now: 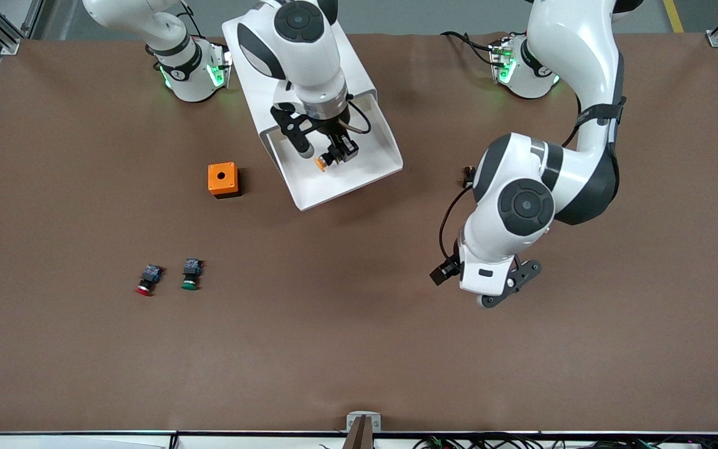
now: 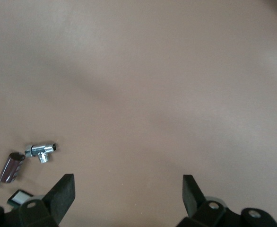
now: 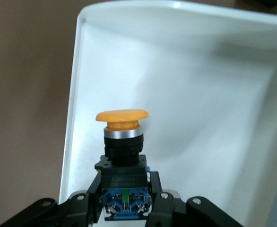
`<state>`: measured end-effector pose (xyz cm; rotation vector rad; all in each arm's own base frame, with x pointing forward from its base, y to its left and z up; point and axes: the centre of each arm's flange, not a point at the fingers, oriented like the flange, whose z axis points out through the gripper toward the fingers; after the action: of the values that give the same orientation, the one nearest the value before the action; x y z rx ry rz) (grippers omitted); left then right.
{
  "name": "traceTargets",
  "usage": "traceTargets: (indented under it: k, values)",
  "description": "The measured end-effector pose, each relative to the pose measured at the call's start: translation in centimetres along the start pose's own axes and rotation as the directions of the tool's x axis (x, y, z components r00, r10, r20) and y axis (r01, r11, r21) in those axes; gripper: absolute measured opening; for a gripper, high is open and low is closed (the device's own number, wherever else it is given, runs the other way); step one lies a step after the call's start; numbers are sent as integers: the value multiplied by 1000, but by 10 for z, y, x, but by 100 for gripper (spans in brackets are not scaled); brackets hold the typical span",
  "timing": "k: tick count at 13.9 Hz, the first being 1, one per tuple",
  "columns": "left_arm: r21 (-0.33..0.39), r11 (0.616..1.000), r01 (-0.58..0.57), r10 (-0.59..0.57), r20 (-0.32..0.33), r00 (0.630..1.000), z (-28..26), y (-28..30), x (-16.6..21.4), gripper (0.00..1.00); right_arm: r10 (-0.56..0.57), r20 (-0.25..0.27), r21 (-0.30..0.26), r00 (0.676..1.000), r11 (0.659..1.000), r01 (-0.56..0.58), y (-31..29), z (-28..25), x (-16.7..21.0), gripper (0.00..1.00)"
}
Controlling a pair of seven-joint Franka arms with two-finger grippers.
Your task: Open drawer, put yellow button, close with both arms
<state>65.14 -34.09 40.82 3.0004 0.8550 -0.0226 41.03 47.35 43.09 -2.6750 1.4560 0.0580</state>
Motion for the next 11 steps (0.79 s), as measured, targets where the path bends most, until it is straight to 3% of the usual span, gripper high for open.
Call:
traceTargets:
  k: [4,8,11]
  values:
    - [0,999,-53,53,-39,998,-2,19,-30,100,46,-21,-6,999,999,-46,-3,30,-9,42]
    - [-9,998,-58,57,-44,997,-10,19,-33,100,58,-21,3,998,998,-58,-5,30,-12,42]
    - [-8,998,-61,61,-43,997,-9,20,-35,100,55,-17,28,998,998,-55,-15,17,-5,66]
